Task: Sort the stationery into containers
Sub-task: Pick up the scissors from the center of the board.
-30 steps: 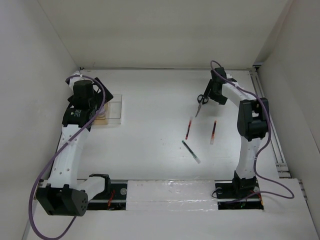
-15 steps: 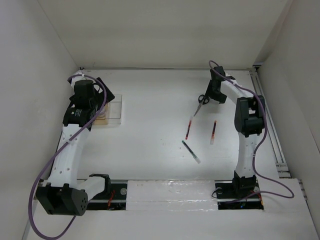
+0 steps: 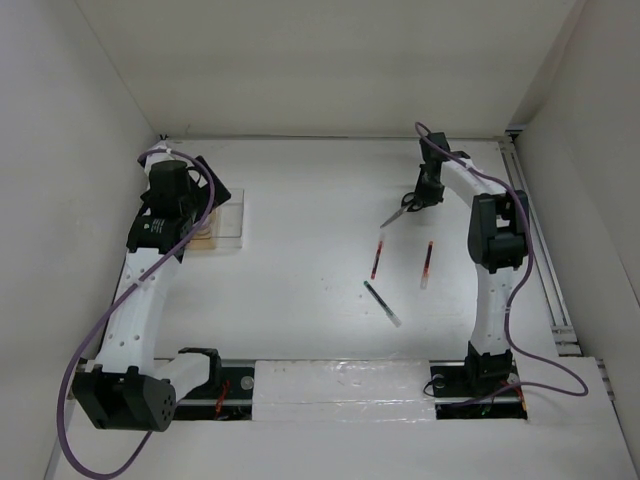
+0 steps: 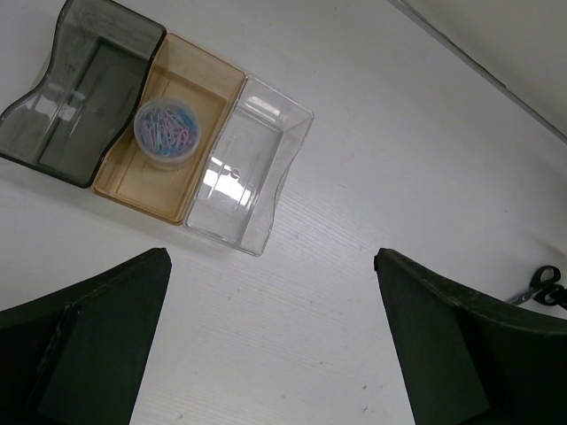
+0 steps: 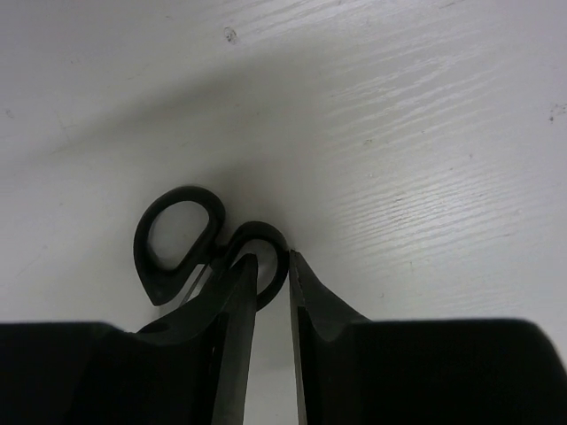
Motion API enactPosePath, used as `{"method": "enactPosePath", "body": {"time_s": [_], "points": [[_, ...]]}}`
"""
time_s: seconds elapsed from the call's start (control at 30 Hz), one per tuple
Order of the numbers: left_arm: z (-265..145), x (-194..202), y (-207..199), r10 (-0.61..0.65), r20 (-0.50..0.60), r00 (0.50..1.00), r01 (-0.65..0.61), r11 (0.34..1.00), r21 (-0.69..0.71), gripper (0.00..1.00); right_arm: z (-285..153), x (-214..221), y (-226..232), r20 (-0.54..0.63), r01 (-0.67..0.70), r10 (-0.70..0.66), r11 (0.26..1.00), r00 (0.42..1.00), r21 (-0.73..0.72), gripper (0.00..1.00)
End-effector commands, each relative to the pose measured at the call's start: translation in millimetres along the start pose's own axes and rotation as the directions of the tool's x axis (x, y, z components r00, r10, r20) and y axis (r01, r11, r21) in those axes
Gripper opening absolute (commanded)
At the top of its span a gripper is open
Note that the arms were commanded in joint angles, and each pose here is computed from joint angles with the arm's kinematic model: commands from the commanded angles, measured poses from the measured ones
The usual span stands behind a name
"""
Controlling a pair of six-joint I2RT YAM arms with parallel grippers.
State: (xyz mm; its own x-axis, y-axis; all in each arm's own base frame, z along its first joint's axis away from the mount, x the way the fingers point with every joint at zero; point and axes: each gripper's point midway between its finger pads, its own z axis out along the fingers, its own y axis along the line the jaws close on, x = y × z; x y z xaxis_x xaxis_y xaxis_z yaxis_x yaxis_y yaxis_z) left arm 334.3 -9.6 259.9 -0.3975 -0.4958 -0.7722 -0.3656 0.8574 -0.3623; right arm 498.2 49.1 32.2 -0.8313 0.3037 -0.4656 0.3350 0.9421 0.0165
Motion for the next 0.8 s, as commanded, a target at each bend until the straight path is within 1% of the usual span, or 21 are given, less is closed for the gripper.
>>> {"method": "enactPosePath", "body": {"time_s": [0.0, 0.13, 0.17, 0.2, 0.23, 0.3, 0.33, 0.37, 0.47, 0.5, 0.53, 0.6, 0.63, 0.67, 0.7, 0.77], "points": [[0, -5, -5, 0.010, 0.024, 1.000, -0.011, 1.000, 0.027, 1.00, -4, -10, 7, 0.004, 0.006, -0.005, 0.998, 1.000, -0.069, 0.27], [0, -5, -7, 0.010, 0.020, 1.000, -0.011, 0.999, 0.035, 1.00, -2, -12, 7, -0.003, 0.020, -0.021, 0.996, 1.000, -0.090, 0.27], [0, -5, -7, 0.010, 0.020, 1.000, -0.011, 0.999, 0.035, 1.00, 2, -5, 7, -0.030, 0.023, -0.026, 0.995, 0.999, -0.093, 0.27], [0, -3, -8, 0.019, 0.014, 1.000, -0.020, 0.999, 0.045, 1.00, 1, -11, 5, -0.019, 0.014, -0.015, 0.996, 1.000, -0.093, 0.25], [0, -3, -8, 0.019, 0.014, 1.000, -0.020, 0.999, 0.045, 1.00, 4, -8, 6, -0.030, 0.023, -0.026, 0.995, 0.999, -0.101, 0.15], [2, -1, -9, 0.022, 0.001, 1.000, -0.022, 0.999, 0.048, 1.00, 2, -10, 4, -0.036, 0.015, -0.019, 0.994, 0.999, -0.106, 0.08], [2, 0, -11, 0.022, -0.004, 1.000, -0.022, 0.998, 0.058, 1.00, 2, -10, 4, -0.036, 0.015, -0.019, 0.994, 0.999, -0.106, 0.02], [1, 1, -13, 0.022, -0.011, 1.000, -0.021, 0.997, 0.069, 1.00, 1, -13, 5, -0.028, 0.014, -0.017, 0.994, 0.999, -0.109, 0.00], [0, 1, -27, 0.044, -0.021, 0.999, -0.040, 0.989, 0.145, 1.00, 4, -10, 2, -0.031, 0.015, -0.018, 0.995, 0.999, -0.098, 0.00], [-4, 6, -41, 0.049, -0.052, 0.997, -0.036, 0.974, 0.225, 1.00, 1, -13, 8, -0.008, 0.021, -0.022, 0.994, 1.000, -0.112, 0.00], [-6, 7, -50, 0.064, -0.058, 0.996, -0.046, 0.961, 0.273, 1.00, 5, -9, 4, -0.012, 0.012, -0.013, 0.996, 1.000, -0.093, 0.00], [-12, 17, -77, 0.109, -0.085, 0.990, -0.070, 0.924, 0.375, 1.00, -7, -14, 11, 0.024, 0.006, -0.004, 0.994, 1.000, -0.113, 0.00], [-17, 15, -88, 0.120, -0.084, 0.989, -0.076, 0.910, 0.408, 1.00, -11, -18, 18, 0.054, 0.013, -0.006, 0.991, 0.999, -0.131, 0.00], [-19, 16, -98, 0.133, -0.091, 0.987, -0.081, 0.898, 0.432, 1.00, -14, -13, 24, 0.057, 0.024, -0.015, 0.989, 0.998, -0.149, 0.00], [-17, 25, -106, 0.155, -0.121, 0.980, -0.085, 0.889, 0.449, 1.00, -26, -22, 26, 0.090, 0.011, 0.004, 0.986, 0.996, -0.166, 0.00], [-23, 28, -121, 0.166, -0.158, 0.973, -0.062, 0.855, 0.515, 1.00, -39, -26, 40, 0.135, 0.022, 0.006, 0.980, 0.991, -0.200, 0.00]]}}
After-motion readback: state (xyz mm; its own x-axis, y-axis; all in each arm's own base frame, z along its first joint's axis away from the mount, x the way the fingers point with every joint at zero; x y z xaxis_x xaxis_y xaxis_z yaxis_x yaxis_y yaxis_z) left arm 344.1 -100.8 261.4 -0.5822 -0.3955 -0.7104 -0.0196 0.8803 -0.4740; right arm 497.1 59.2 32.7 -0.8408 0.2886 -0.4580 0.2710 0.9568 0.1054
